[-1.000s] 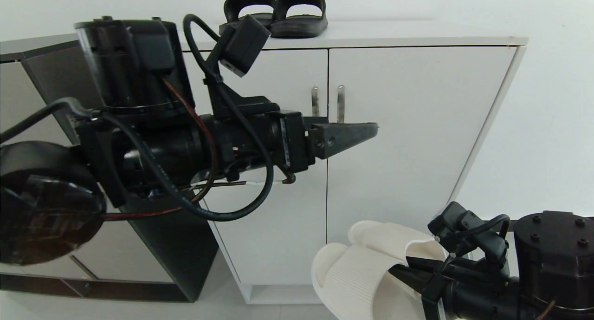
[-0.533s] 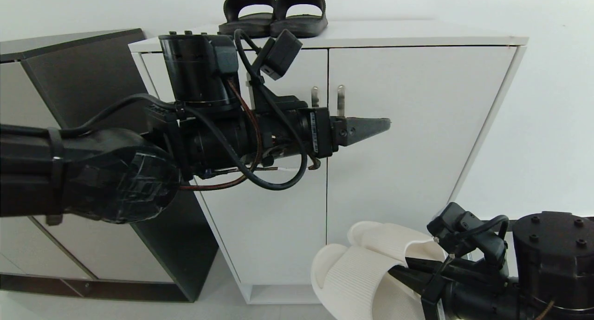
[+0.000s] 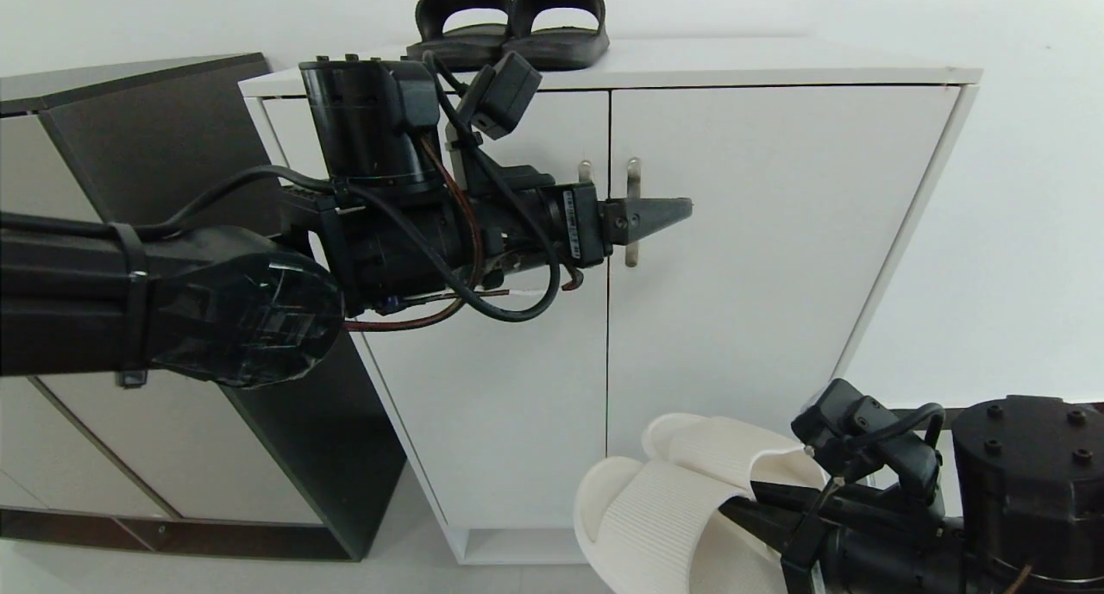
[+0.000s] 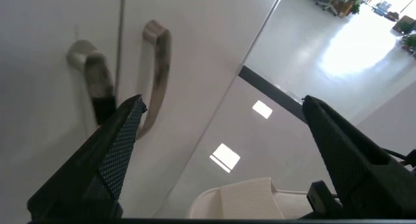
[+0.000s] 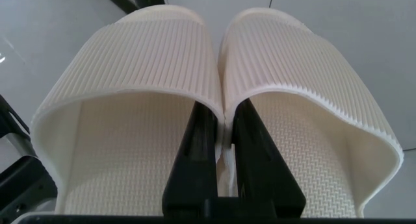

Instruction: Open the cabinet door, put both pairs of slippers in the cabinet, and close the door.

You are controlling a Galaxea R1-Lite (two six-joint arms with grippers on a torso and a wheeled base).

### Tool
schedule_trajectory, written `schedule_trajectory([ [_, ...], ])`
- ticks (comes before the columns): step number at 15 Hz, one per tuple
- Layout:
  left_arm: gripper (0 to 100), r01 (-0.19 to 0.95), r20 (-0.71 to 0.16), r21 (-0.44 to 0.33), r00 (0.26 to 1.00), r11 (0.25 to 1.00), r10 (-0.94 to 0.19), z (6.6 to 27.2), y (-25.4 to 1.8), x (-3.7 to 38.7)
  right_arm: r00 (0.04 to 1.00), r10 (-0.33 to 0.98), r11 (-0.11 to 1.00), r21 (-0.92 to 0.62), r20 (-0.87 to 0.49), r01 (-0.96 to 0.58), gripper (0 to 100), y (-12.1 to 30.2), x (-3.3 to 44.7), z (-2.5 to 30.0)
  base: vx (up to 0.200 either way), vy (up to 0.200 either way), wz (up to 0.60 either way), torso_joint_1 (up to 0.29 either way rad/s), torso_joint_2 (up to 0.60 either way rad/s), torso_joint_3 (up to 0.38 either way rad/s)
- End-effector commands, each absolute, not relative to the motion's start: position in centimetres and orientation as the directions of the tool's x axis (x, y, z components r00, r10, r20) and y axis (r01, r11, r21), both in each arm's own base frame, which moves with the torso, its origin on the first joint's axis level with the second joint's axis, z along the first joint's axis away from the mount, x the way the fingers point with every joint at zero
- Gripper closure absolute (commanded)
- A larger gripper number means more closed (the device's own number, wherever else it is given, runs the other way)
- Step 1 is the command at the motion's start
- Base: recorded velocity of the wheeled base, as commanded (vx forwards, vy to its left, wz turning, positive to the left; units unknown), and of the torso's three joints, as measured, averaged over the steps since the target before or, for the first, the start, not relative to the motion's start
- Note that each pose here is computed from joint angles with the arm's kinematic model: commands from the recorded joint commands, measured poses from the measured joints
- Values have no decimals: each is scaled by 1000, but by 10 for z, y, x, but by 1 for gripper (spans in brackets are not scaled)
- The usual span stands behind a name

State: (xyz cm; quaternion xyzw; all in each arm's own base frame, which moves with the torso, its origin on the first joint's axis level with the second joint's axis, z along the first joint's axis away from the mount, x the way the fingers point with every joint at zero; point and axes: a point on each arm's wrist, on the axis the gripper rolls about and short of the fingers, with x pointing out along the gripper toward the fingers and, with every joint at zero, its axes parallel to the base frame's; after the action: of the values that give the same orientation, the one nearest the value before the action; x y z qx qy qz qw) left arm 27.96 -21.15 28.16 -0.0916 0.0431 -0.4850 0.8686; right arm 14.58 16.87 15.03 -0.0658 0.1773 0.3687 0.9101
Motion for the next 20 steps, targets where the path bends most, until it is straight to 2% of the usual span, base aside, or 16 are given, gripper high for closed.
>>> schedule_trajectory([
  [1,0,824,20,-199,544,530,-839,284,-208,283,667,650,719,12,-366,-695,100,168,145,151,0,0,0,0,0,0],
  [5,0,812,-4,-209,557,545,-831,286,-214,297,666,649,719,11,-368,-695,100,168,145,151,0,0,0,0,0,0],
  [9,0,806,-48,-226,552,547,-832,272,-228,314,666,649,719,11,-367,-695,100,167,144,151,0,0,0,0,0,0],
  [14,0,817,-51,-227,534,530,-844,270,-237,312,665,648,719,11,-370,-695,100,167,144,150,0,0,0,0,0,0],
  [15,100,820,-50,-226,530,526,-847,270,-238,311,665,648,719,11,-371,-695,100,167,144,150,0,0,0,0,0,0],
  [20,100,831,-46,-226,512,508,-858,275,-239,298,554,749,612,59,-362,-789,100,156,130,150,0,0,0,0,0,0],
])
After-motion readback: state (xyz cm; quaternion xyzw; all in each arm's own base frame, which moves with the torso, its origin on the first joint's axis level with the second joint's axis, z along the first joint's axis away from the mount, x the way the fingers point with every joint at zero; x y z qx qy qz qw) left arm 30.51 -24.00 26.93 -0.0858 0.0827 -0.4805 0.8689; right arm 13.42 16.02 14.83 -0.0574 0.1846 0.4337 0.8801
